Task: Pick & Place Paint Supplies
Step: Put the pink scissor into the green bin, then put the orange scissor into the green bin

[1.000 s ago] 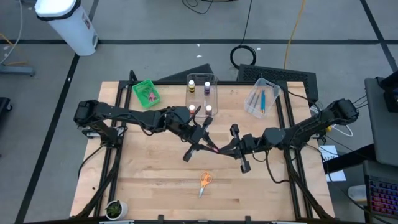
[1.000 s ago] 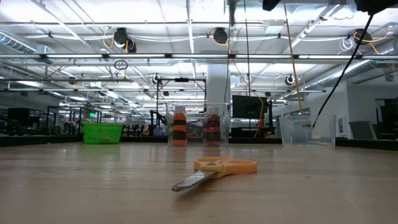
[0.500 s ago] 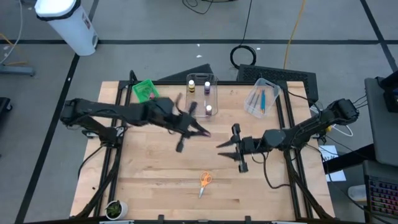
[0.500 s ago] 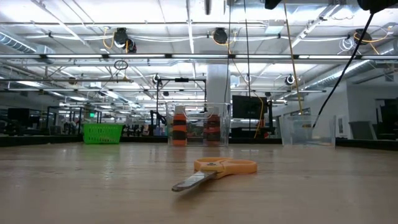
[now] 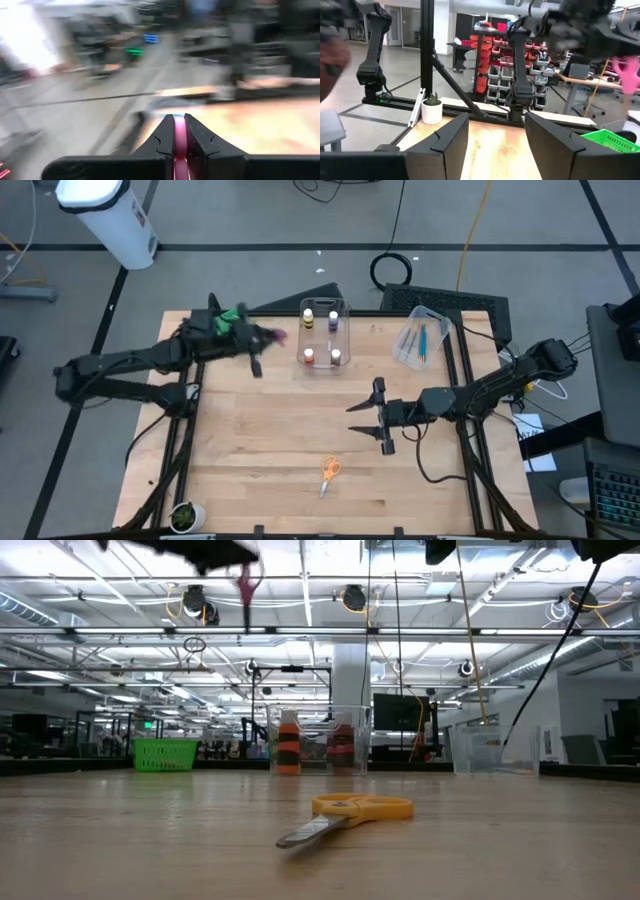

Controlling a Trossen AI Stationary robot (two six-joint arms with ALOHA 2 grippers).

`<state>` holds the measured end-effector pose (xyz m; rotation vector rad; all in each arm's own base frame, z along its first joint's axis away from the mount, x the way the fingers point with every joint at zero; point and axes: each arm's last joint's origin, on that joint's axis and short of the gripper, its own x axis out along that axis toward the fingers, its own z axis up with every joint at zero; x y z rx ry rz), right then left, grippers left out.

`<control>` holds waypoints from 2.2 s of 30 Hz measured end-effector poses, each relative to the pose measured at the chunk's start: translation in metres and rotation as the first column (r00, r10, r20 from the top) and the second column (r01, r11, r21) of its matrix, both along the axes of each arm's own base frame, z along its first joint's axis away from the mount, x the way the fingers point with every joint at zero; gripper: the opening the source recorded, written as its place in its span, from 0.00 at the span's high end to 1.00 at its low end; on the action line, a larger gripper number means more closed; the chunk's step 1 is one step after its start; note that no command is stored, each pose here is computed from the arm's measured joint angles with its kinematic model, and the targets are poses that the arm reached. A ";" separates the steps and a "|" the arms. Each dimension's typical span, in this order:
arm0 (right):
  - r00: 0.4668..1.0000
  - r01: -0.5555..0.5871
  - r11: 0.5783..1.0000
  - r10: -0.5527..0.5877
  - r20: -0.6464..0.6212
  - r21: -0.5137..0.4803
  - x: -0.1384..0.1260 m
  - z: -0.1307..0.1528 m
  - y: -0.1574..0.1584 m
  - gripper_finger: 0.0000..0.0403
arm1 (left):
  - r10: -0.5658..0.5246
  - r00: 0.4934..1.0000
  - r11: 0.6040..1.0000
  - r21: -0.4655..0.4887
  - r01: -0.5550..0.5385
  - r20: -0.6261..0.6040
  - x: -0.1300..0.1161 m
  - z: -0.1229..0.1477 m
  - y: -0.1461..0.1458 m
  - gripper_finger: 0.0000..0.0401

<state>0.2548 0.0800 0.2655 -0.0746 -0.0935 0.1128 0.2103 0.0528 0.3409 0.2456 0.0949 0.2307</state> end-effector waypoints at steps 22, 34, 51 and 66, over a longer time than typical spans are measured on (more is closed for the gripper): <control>0.998 0.048 0.999 -0.048 -0.046 -0.009 0.004 -0.005 -0.012 0.57 | 0.845 0.532 0.463 -0.429 -0.776 -0.049 -0.073 -0.139 0.078 0.95; 0.996 0.045 0.999 -0.046 -0.074 -0.017 0.004 -0.008 -0.012 0.58 | 0.920 0.337 0.229 -0.426 -0.875 -0.199 -0.077 -0.164 0.080 0.90; 0.996 0.044 0.999 -0.046 -0.081 -0.019 0.004 -0.008 -0.012 0.58 | 0.925 0.329 0.215 -0.448 -0.867 -0.192 -0.077 -0.163 0.080 0.52; 0.986 0.023 1.000 -0.020 -0.165 0.016 0.009 -0.024 -0.004 0.58 | 0.257 0.964 0.789 -0.592 -0.165 0.074 -0.043 -0.128 0.046 0.38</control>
